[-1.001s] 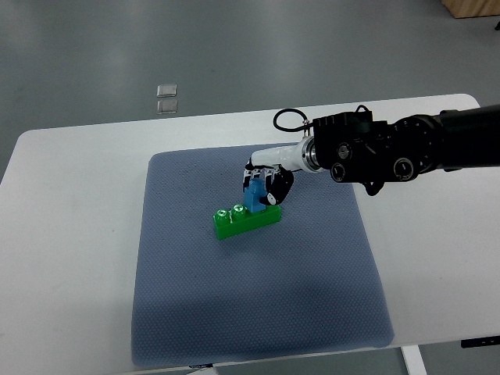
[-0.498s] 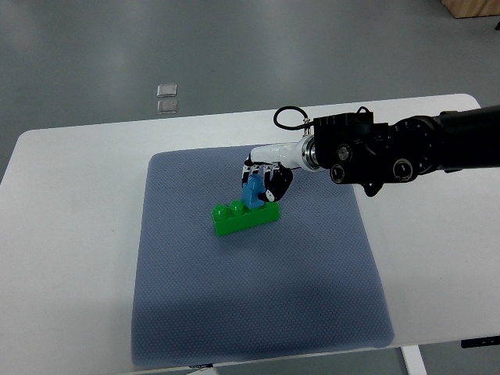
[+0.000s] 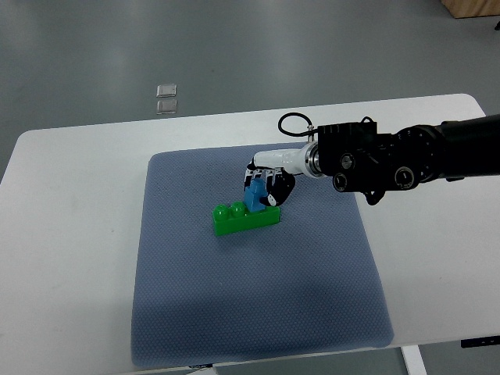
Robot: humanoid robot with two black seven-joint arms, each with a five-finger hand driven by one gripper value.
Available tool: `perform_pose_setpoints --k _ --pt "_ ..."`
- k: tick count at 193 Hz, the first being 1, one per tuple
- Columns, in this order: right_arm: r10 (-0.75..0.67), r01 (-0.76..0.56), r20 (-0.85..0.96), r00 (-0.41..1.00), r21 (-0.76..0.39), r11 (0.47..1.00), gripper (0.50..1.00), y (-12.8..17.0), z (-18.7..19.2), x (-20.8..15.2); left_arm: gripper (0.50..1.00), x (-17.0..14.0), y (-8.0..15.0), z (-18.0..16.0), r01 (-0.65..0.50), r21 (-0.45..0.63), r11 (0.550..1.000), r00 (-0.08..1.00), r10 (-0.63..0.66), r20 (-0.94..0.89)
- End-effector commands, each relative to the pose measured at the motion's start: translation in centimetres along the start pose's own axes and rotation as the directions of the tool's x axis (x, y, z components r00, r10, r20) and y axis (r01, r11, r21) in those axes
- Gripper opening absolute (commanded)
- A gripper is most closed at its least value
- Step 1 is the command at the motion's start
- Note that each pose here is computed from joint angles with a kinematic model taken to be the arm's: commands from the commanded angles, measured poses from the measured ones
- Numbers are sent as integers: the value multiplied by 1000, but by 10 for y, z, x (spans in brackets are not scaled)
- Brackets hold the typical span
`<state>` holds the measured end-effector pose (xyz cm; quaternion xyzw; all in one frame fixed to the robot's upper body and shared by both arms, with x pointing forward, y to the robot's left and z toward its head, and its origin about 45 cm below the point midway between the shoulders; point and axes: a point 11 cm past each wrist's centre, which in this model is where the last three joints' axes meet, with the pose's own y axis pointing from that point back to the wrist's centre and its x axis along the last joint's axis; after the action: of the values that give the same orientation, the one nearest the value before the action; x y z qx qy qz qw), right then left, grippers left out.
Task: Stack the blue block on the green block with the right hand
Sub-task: 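Lower the blue block onto the green block's studs and press down, then open the right hand fingers to release the blue block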
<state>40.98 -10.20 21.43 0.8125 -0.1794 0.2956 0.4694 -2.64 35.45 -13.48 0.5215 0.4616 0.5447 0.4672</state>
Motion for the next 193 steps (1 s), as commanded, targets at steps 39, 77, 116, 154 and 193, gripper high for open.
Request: perform_pose_setpoints --k 39,77,116,154,193 --pt "3 -3 1 1000 0 1000 552 -1 1 -2 1000 0 0 0 0 0 1000 1000 0 0" --pt "4 -4 -9 1000 -1 1000 549 -1 1 -2 1000 0 0 0 0 0 1000 1000 0 0" --pt "4 -4 -12 1000 2 1000 533 1 -1 -1 1000 0 0 0 0 0 1000 1000 0 0" --pt "-7 7 -13 1000 1 1000 535 3 -2 -2 1000 0 0 0 0 0 1000 1000 0 0" --pt "-21 21 -15 1000 0 1000 560 7 -2 0 1000 0 0 0 0 0 1000 1000 0 0"
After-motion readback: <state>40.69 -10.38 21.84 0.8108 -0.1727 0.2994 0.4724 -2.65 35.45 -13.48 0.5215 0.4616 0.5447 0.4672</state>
